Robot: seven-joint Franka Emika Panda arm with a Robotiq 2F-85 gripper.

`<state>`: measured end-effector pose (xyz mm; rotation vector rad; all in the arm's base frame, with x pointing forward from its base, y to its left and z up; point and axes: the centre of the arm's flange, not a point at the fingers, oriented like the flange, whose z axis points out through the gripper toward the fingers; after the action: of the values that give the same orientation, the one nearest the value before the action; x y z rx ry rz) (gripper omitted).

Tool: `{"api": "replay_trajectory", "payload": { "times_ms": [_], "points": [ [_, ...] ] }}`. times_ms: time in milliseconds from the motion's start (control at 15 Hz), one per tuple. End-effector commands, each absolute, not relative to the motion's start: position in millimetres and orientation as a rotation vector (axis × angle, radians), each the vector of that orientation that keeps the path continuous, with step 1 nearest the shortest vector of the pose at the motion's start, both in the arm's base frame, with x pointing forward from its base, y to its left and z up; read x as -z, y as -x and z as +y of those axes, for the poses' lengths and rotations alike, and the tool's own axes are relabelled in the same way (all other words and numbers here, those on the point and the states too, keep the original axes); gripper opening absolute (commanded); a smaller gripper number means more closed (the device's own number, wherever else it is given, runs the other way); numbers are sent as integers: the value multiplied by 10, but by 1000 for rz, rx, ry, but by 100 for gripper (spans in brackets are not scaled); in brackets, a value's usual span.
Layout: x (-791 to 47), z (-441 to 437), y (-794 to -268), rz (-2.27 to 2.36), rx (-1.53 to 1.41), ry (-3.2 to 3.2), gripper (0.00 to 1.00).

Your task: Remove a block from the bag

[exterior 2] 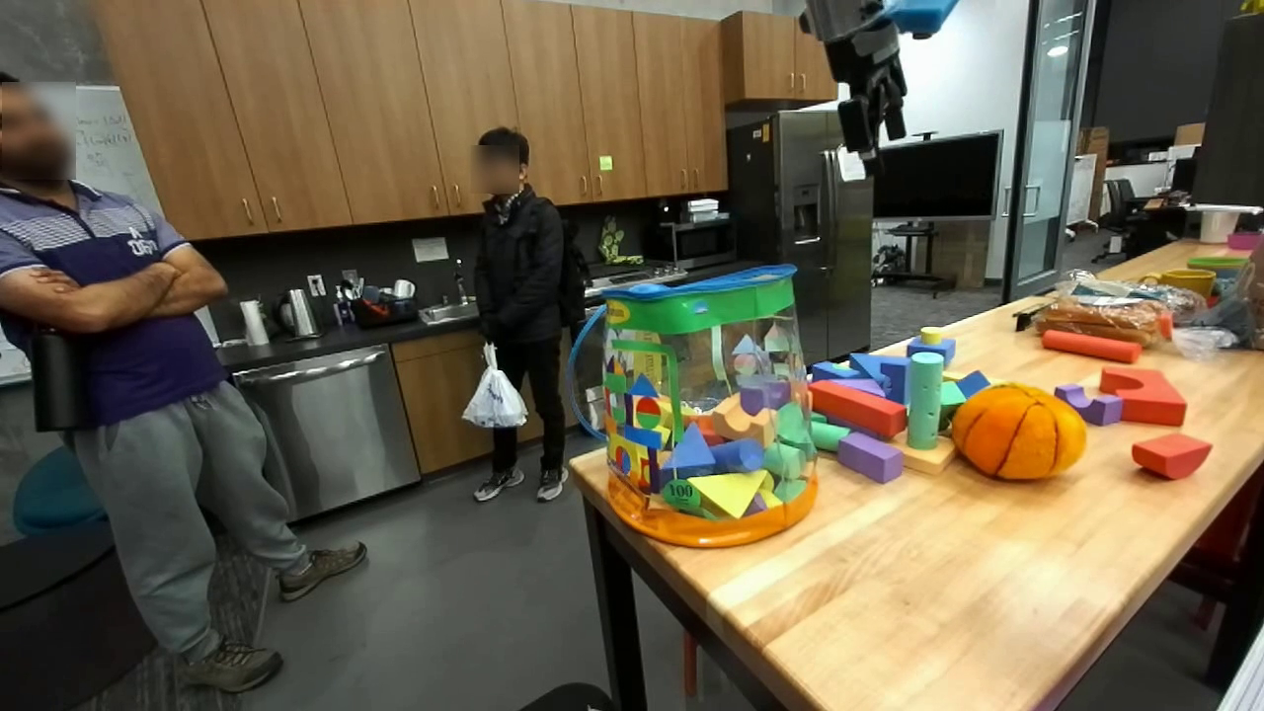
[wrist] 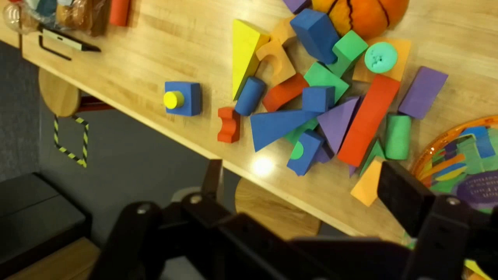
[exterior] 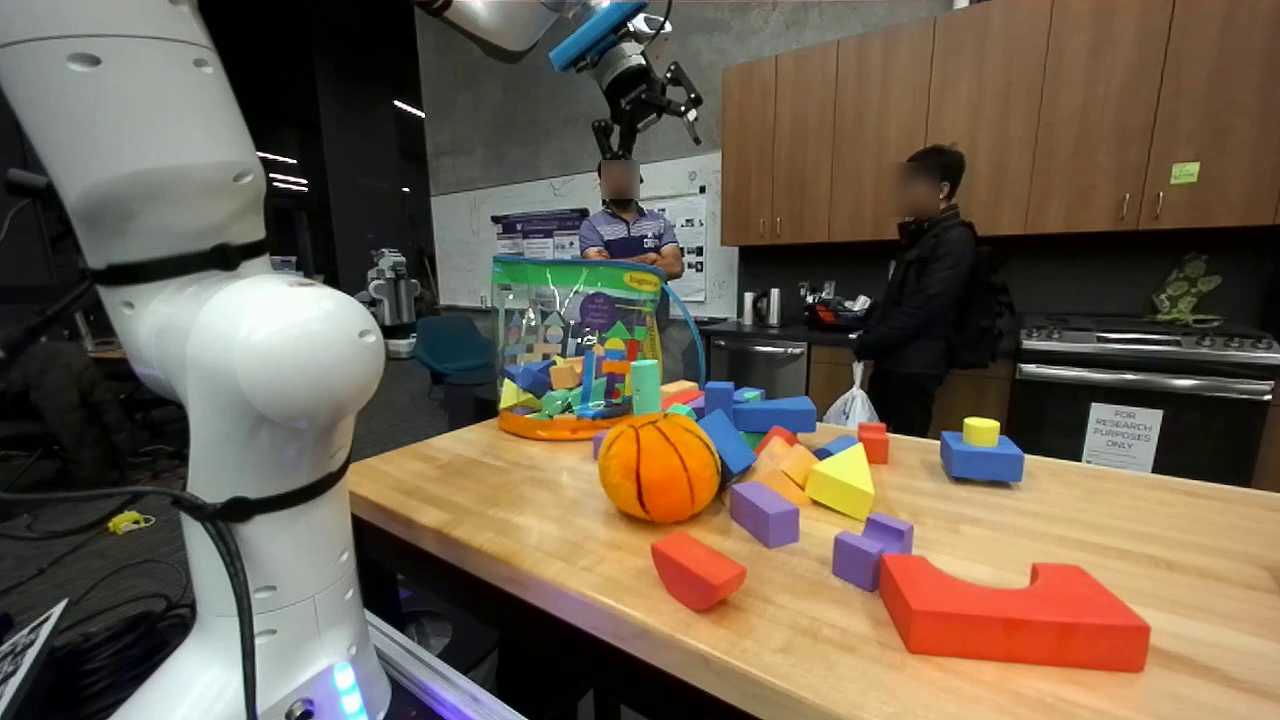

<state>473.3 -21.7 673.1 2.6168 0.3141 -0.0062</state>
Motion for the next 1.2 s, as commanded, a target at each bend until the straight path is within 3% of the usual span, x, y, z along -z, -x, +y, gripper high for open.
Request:
{"api": "replay_trajectory", "payload": {
  "times_ms": [0,600,1133],
  "points": [
    [-6855,192,-5043,336,-93,-2542,100],
    [-6044,1222,-5515,512,-255,-2492,100],
    [-4158,2024,-5553,604,-140,-2501,100]
  ]
}}
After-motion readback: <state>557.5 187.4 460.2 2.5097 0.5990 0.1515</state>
